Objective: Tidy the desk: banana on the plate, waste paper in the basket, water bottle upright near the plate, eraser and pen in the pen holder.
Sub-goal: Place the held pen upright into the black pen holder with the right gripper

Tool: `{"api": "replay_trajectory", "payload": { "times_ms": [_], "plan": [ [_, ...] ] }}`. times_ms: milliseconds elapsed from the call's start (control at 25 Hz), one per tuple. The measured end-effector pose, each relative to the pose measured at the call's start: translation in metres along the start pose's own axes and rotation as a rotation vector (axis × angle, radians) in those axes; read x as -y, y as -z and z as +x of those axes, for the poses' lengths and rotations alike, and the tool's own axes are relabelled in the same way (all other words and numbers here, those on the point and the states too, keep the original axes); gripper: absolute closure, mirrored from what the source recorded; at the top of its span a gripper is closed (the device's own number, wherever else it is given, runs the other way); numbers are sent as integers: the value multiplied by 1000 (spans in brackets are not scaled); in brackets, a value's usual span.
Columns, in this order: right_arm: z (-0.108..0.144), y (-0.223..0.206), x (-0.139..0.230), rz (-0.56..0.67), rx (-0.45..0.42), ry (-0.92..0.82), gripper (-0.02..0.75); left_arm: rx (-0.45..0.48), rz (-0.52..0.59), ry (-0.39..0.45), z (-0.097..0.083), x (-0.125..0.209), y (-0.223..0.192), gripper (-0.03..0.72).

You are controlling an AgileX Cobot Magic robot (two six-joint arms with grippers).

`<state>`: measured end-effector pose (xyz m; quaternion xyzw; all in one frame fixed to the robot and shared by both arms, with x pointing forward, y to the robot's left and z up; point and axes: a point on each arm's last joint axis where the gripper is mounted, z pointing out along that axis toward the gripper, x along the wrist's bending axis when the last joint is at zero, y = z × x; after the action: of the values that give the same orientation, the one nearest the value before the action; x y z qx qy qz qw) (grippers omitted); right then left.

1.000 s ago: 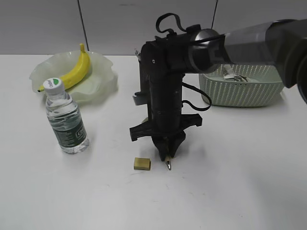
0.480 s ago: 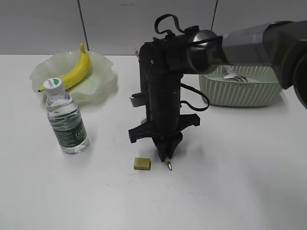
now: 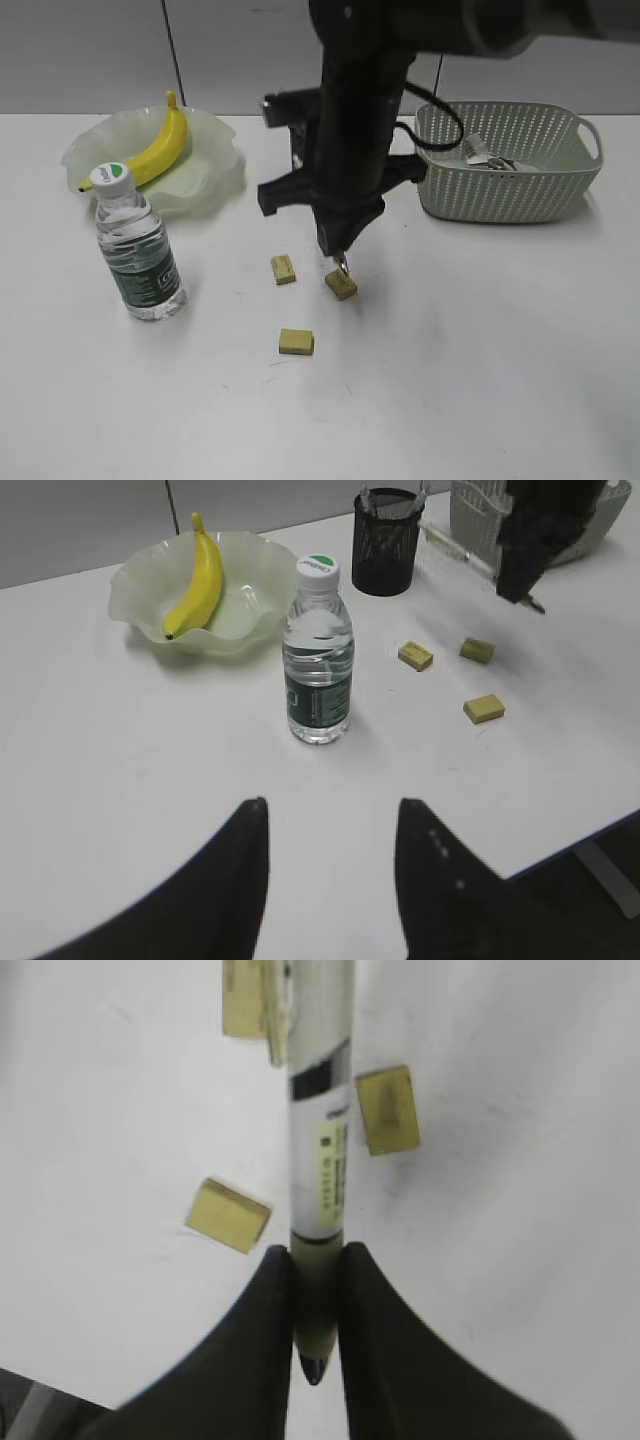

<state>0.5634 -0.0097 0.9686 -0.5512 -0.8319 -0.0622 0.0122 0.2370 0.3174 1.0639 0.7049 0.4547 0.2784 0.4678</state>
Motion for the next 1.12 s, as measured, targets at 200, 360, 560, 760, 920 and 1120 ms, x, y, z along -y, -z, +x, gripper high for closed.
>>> {"api": "replay_trajectory", "payload": {
  "times_ms": [200, 360, 560, 760, 920, 1120],
  "plan": [
    [2, 60, -3, -246, -53, 26, 628, 0, 0, 0, 0, 0, 0, 375],
    [-1, 85, -16, -478, -21, 84, 628, 0, 0, 0, 0, 0, 0, 375],
    [-14, 82, -40, -666, 13, 123, 628, 0, 0, 0, 0, 0, 0, 378],
    [-36, 68, -66, -829, -8, 100, 628, 0, 0, 0, 0, 0, 0, 378],
    [-48, 47, -84, -922, -20, 100, 628, 0, 0, 0, 0, 0, 0, 379],
    [-47, 13, -95, -965, -23, 150, 628, 0, 0, 0, 0, 0, 0, 382]
  ]
}}
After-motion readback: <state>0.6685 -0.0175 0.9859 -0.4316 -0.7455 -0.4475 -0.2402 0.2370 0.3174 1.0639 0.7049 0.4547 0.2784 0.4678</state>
